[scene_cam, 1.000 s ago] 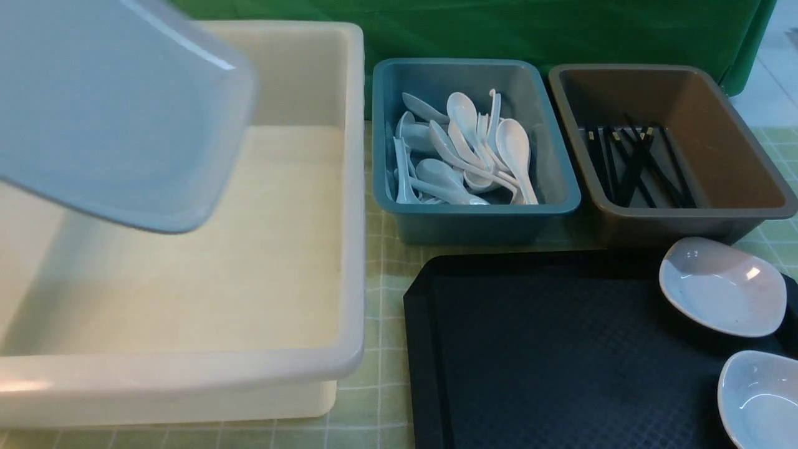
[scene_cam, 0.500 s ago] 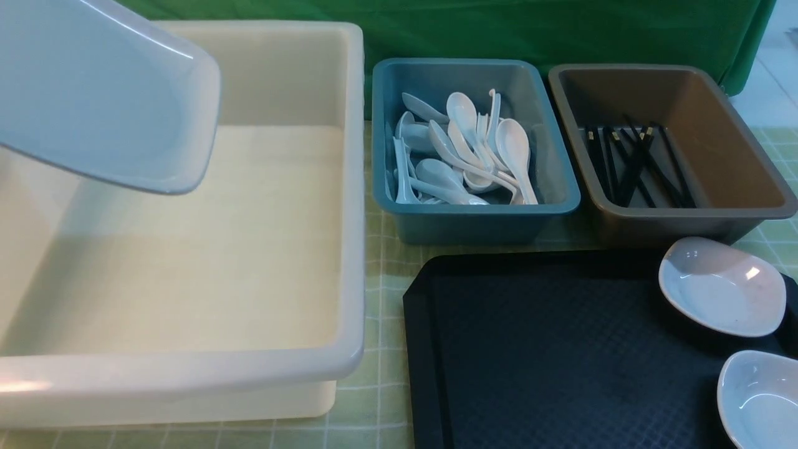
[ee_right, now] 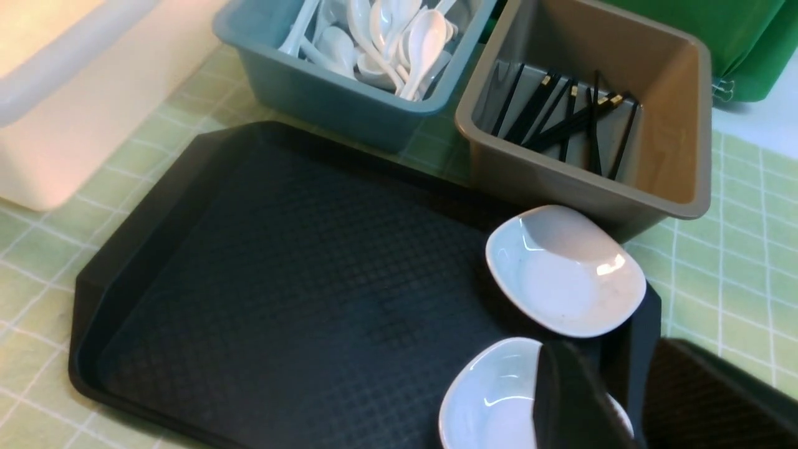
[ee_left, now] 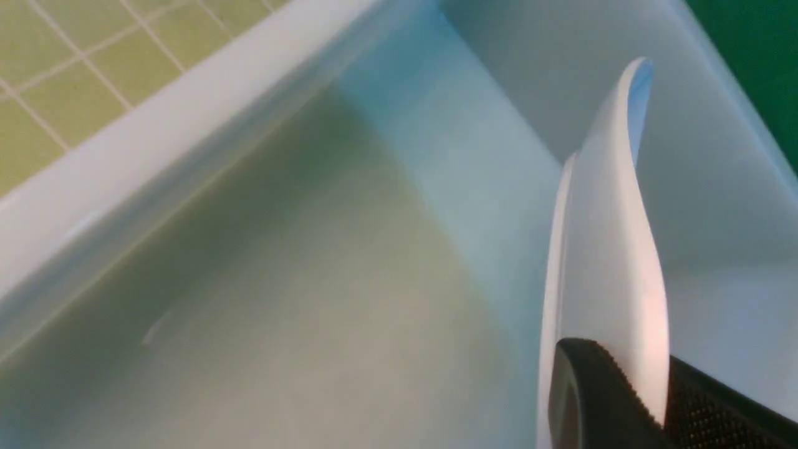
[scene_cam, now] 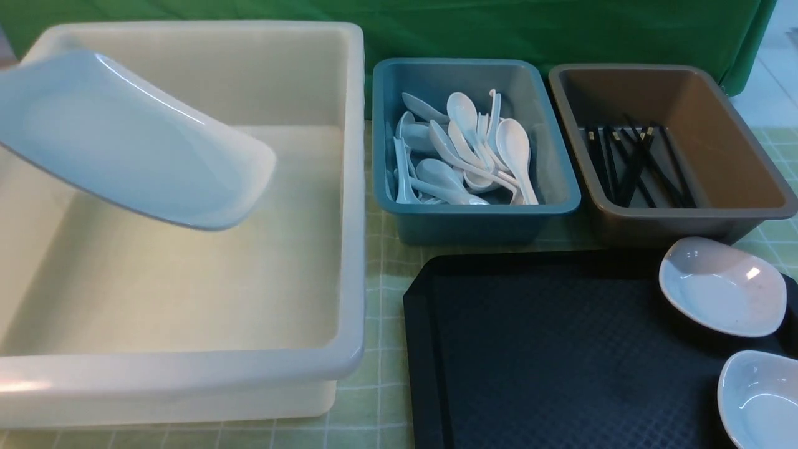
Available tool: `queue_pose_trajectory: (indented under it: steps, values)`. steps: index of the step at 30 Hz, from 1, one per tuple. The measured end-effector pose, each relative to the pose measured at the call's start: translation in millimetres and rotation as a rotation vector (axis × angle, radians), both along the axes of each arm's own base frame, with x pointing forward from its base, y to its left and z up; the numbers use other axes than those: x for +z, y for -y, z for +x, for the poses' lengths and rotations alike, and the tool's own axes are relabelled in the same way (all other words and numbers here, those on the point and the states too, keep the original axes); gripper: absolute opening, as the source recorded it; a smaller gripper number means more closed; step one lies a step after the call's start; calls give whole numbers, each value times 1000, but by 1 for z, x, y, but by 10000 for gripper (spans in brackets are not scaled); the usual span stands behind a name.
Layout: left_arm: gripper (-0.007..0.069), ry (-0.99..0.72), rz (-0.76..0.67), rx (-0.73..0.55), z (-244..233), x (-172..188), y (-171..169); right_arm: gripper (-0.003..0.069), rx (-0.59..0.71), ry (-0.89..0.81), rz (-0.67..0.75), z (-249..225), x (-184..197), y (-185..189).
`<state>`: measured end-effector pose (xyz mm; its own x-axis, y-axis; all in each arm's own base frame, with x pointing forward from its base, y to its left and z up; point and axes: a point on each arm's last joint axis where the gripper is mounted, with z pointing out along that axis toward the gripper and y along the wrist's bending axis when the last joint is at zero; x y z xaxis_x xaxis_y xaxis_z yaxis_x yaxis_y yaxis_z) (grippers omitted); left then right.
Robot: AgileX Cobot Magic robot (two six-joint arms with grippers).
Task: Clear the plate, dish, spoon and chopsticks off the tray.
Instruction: Use the left arm to put the plate into the large storage box on the left
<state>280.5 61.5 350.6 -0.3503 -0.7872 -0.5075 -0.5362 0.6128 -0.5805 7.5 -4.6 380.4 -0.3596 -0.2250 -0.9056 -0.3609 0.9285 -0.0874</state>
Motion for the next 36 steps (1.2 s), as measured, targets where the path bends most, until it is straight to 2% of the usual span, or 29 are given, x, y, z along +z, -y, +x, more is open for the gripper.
queue_pose_trajectory:
  steps: [6,14,25,30,36]
  values:
    - [19,-72,-21,-30,23,-30,-6,189,0,1,0,0,0,0]
    - [19,-121,-49,-1,36,-63,-10,190,0,4,1,0,0,0]
    - [16,-59,-190,227,26,-112,-14,197,0,4,2,0,0,0]
    - [13,-34,-188,270,17,-129,-15,197,0,5,2,0,0,0]
    - [13,6,-96,233,17,-131,-17,197,0,6,2,0,1,0]
